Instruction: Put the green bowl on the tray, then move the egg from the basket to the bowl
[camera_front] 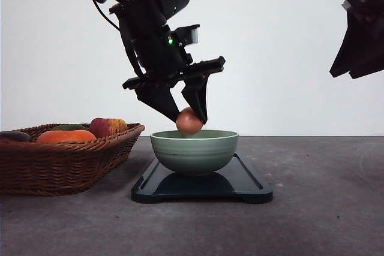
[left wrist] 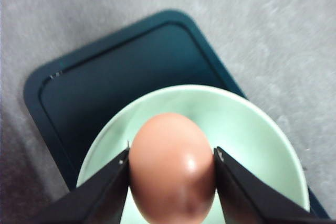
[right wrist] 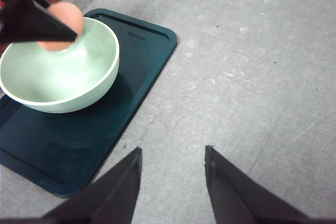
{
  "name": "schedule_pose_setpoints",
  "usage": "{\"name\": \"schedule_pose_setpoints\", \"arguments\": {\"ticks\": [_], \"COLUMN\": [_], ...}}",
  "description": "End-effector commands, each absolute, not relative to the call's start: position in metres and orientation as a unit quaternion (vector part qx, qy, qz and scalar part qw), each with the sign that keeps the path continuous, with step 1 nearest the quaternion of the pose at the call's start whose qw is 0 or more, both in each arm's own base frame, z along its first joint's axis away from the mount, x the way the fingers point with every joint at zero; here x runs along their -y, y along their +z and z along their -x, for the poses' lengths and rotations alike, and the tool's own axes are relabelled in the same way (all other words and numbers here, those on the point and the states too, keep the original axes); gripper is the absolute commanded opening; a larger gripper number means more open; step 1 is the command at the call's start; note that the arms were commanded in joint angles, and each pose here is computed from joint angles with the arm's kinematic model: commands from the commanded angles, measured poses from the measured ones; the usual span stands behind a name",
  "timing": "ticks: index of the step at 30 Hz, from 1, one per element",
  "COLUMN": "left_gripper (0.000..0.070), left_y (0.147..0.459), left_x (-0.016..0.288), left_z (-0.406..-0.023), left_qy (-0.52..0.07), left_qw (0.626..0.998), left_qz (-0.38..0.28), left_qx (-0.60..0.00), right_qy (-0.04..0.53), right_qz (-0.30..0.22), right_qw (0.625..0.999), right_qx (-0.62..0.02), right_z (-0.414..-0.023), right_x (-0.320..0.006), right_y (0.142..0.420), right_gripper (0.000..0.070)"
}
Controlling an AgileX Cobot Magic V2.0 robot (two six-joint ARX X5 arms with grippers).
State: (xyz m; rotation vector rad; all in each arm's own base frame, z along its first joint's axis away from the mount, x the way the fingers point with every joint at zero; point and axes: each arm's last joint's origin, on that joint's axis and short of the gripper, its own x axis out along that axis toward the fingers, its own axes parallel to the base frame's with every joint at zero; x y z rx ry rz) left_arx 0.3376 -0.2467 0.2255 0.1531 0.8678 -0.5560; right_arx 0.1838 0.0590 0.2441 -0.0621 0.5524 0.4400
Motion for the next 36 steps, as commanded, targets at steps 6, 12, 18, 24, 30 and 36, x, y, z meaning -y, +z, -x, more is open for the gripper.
{"name": "schedule_pose_setpoints", "arguments": {"ticks": [6,12,18,24,30,36], "left_gripper": [0.0258,0.0258,0.0258,0.0259,0.0269,0.0408], "left_y": [0.21,0.2,0.186,0.183,0.183,0.183], "left_x": [0.26,0.265,0.27,0.273,0.275,0.275], "left_z": [-0.341,-0.34,-0.339,-0.337,-0.336,-0.336], "left_qy": [-0.272,-0.268,-0.269,-0.266,-0.27,-0.274], "left_qw": [0.862,0.859,0.848,0.848,0.847,0.845], "left_qz": [-0.084,-0.094,-0.11,-0.124,-0.137,-0.144], "left_qx": [-0.419,-0.427,-0.442,-0.442,-0.437,-0.435], "right_qy": [0.218,0.218,0.218,0.218,0.218,0.218], "right_qz": [0.034,0.034,0.034,0.034,0.034,0.034], "right_qw": [0.938,0.938,0.938,0.938,0.938,0.938], "right_qx": [-0.267,-0.267,-0.267,-0.267,-0.267,-0.267], "right_z": [-0.186,-0.186,-0.186,-0.186,-0.186,-0.186], "right_x": [-0.06,-0.06,-0.06,-0.06,-0.06,-0.06], "right_y": [0.244,0.244,0.244,0.244,0.244,0.244], "right_gripper": [0.0236,0.0236,0.0236,0.0236,0.0236,0.0236]}}
